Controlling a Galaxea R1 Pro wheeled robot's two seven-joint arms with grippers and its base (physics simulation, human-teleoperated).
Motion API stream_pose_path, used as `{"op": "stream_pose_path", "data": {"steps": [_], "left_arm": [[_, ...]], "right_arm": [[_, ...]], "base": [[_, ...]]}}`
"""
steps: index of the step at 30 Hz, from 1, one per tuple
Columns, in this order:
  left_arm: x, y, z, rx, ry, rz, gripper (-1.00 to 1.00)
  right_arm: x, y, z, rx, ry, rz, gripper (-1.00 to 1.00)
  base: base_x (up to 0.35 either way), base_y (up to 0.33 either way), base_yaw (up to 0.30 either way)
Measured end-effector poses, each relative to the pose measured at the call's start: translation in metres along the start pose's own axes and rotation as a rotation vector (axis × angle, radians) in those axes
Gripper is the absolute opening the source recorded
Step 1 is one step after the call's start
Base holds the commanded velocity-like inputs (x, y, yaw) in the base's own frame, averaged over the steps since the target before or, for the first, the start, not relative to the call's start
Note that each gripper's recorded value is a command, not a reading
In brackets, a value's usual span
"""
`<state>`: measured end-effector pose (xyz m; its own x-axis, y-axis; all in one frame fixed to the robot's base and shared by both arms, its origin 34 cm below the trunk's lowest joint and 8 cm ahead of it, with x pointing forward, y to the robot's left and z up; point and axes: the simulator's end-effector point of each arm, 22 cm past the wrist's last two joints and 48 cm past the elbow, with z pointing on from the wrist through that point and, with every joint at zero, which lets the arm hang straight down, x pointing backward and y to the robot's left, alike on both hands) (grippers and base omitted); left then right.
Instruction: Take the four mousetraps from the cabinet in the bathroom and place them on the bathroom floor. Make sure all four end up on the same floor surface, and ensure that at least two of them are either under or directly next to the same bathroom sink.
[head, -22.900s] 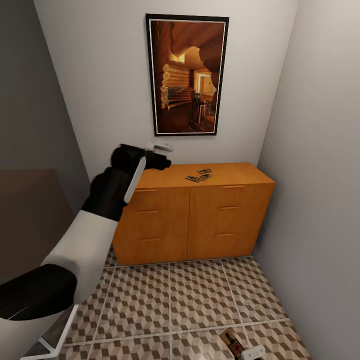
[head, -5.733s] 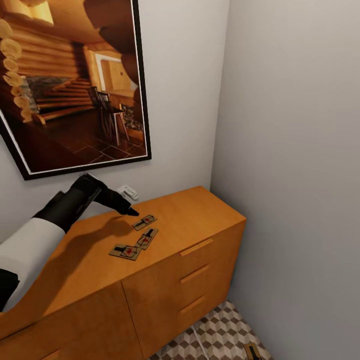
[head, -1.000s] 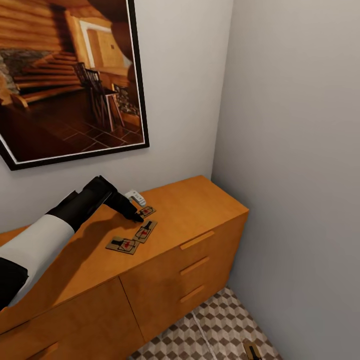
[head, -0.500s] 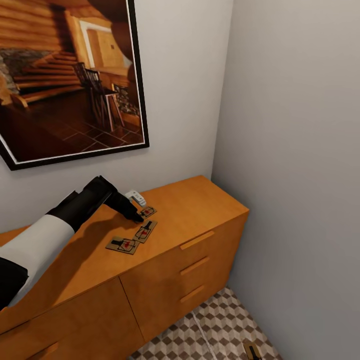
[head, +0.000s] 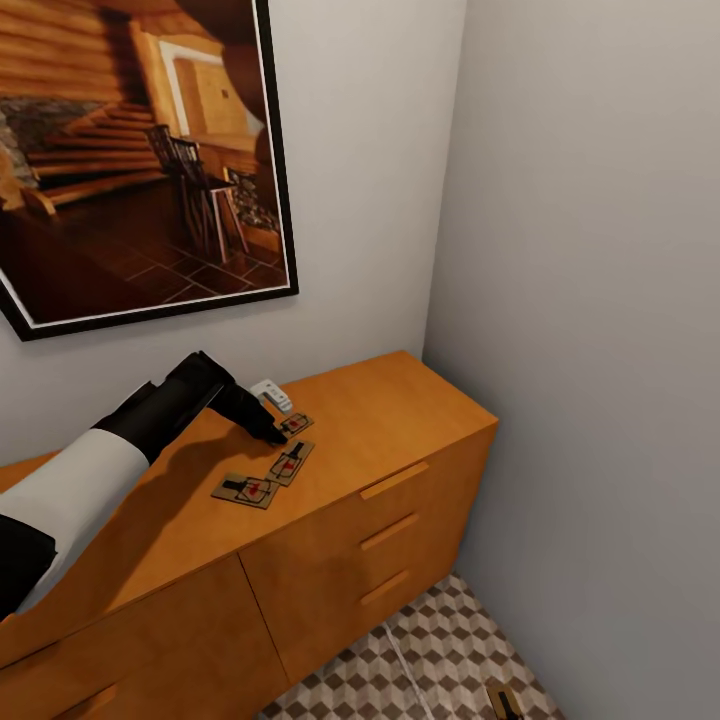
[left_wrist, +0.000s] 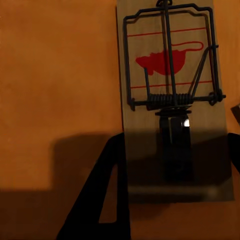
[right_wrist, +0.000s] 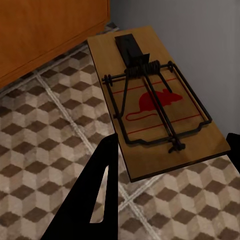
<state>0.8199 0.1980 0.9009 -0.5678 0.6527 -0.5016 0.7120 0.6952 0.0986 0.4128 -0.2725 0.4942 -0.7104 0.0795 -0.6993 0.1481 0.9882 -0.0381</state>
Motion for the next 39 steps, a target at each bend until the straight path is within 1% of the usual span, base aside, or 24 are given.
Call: {"op": "stream_pose_path", "data": {"steps": [15,21,23,33,35,39], "left_arm": [[0.0,0.0,-0.001,-0.007,-0.002,0.014,-1.0],[-0.004,-0.01,0.0,0.0,-0.021,0.036,-1.0],[-0.005,-0.014,0.001,0.012,-0.026,0.03,-1.0],[-0.019,-0.019,-0.01,0.005,-0.055,0.045,-1.0],[-0.021,-0.02,-0.012,0.003,-0.058,0.042,-1.0],[-0.026,-0.02,-0.023,-0.01,-0.061,0.03,-1.0]], "right_arm": [[0.0,0.0,0.0,0.0,0.001,0.0,-1.0],[0.0,0.0,0.0,0.0,0.001,0.0,-1.0],[0.0,0.0,0.0,0.0,0.001,0.0,-1.0],[0.0,0.0,0.0,0.0,0.001,0.0,-1.0],[0.0,0.0,0.0,0.0,0.001,0.0,-1.0],[0.0,0.0,0.0,0.0,0.001,0.0,-1.0]], "base": [[0.0,0.0,0.0],[0.0,0.0,0.0],[0.0,0.0,0.0],[0.0,0.0,0.0],[0.0,0.0,0.0],[0.0,0.0,0.0]]}}
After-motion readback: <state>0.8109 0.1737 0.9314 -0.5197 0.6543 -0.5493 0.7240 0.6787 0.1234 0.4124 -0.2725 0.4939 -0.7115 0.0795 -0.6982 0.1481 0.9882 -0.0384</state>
